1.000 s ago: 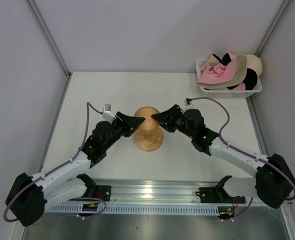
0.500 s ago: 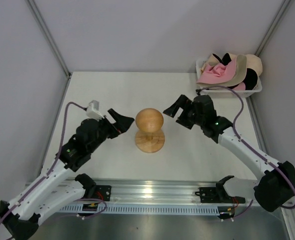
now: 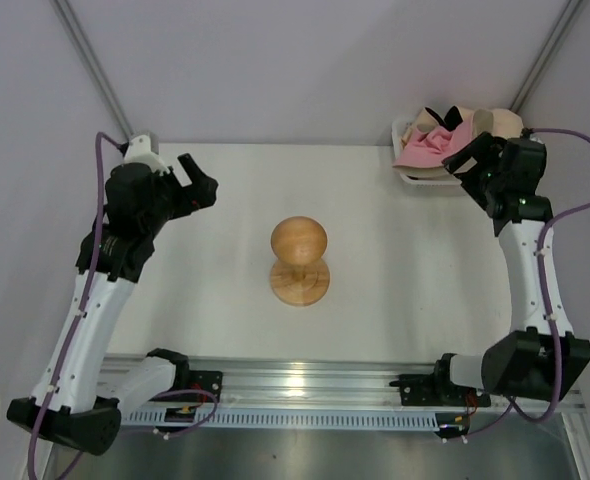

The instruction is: Stack the hats

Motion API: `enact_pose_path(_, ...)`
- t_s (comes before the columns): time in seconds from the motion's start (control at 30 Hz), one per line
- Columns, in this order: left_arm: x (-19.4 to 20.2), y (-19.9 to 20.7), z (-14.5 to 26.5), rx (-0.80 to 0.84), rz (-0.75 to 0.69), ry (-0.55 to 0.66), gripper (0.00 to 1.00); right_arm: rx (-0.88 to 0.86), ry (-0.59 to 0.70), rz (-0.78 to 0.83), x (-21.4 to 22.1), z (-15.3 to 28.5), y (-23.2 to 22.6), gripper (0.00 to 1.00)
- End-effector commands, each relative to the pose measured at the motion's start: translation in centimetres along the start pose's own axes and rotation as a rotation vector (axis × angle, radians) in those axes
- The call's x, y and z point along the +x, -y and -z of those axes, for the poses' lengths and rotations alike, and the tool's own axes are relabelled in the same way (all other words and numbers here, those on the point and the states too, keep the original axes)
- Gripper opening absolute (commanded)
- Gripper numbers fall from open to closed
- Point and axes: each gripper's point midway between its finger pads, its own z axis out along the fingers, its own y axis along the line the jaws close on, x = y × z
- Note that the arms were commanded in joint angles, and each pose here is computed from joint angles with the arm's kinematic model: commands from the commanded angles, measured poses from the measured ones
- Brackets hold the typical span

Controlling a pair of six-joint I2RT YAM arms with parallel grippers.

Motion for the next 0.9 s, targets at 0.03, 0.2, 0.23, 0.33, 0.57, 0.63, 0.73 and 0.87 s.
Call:
enact_pose_path(0.03, 0.0, 0.7, -1.4, 0.063, -0.096, -0.063, 1.00, 0.066, 0.087, 0.045, -5.6, -3.7, 2.0, 0.91)
enact_pose_path(0.2, 0.1, 0.6, -2.8, 0.072, -0.099, -0.070, 1.00, 0.050, 0.118, 0.081, -7.8, -8.9, 1.8, 0.90)
enact_pose_path(0.23, 0.1, 0.4, -2.9, 0.064, -0.102, -0.074, 0.99, 0.065, 0.112, 0.099, -8.2, -10.5, 2.2, 0.89)
enact_pose_path(0.33, 0.4, 0.0, -3.1, 0.053, -0.100, -0.080, 1.00, 0.096, 0.121, 0.130, -9.6, -12.4, 2.4, 0.87)
enact_pose_path(0.57, 1.7, -1.7, -4.0, 0.005, -0.086, -0.118, 1.00, 0.213, 0.038, 0.183, -9.1, -18.3, 5.8, 0.85)
enact_pose_path(0.63, 1.6, -1.9, -4.2, 0.005, -0.076, -0.120, 1.00, 0.239, 0.048, 0.189, -9.4, -18.9, 6.5, 0.85)
enact_pose_path(0.73, 1.8, -1.8, -4.8, 0.013, -0.057, -0.132, 0.99, 0.218, 0.046, 0.189, -9.2, -20.1, 6.5, 0.78)
enact_pose_path(0.87, 1.5, -1.4, -5.0, 0.032, -0.049, -0.138, 0.99, 0.237, 0.048, 0.192, -9.2, -21.6, 7.3, 0.73)
